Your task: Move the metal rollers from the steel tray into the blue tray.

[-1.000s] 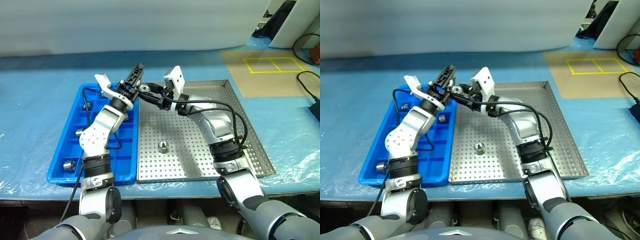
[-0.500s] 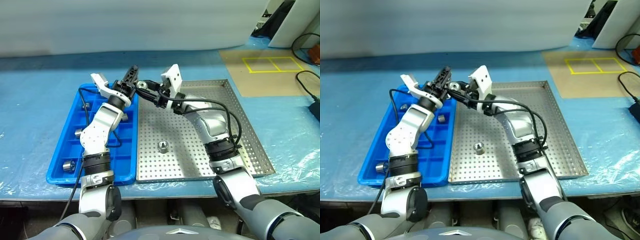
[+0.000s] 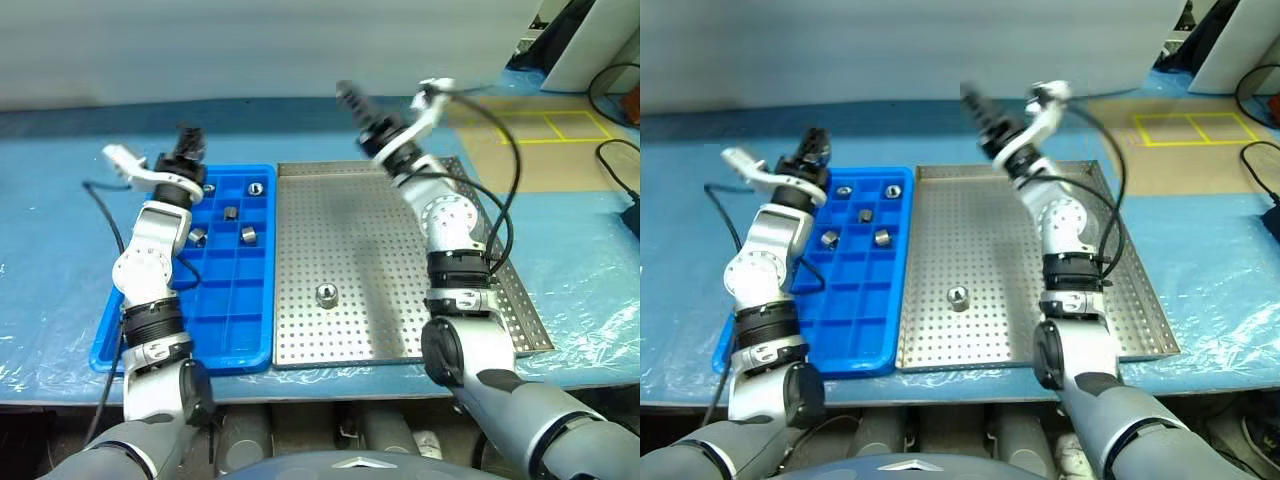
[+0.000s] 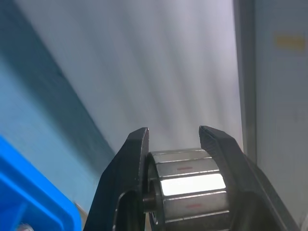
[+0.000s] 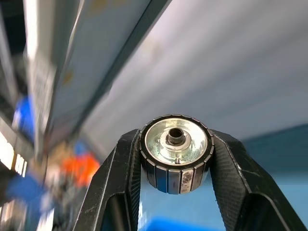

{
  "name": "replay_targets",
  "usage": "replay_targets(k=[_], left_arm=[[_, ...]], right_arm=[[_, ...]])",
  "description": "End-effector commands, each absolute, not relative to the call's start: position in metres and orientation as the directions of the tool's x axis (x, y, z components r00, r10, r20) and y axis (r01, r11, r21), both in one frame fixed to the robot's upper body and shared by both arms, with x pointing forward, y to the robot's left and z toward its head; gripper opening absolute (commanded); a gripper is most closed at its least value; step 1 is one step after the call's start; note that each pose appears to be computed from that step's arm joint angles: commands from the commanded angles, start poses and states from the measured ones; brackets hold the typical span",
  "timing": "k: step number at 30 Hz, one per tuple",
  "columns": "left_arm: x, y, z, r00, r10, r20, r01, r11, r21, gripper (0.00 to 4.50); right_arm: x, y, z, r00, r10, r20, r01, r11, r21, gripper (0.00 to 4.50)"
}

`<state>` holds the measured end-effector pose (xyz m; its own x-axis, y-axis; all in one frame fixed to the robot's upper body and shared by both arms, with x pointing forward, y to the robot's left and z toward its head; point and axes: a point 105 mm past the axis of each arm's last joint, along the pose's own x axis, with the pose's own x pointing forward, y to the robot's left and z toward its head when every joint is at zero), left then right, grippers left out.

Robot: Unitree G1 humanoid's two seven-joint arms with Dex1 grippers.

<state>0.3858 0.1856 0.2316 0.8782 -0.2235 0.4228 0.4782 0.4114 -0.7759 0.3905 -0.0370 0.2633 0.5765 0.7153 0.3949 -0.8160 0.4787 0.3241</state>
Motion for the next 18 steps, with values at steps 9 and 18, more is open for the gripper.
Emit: replay_targets(k=[9, 18], left_arm=[[0.336, 0.231, 0.265, 0.817, -0.375, 0.438, 0.548, 0.742, -0.386, 1.32], [0.335, 0.233, 0.25, 0.867, -0.354, 0.35, 0.442, 0.871, -0.215, 1.32]], right_arm=[[0.299, 0.016, 0.195, 0.107, 0.994, -0.036, -0.994, 0.106, -0.042, 1.64], [0.277, 0.049, 0.134, 0.002, 0.959, -0.285, -0.996, -0.025, -0.09, 1.64]])
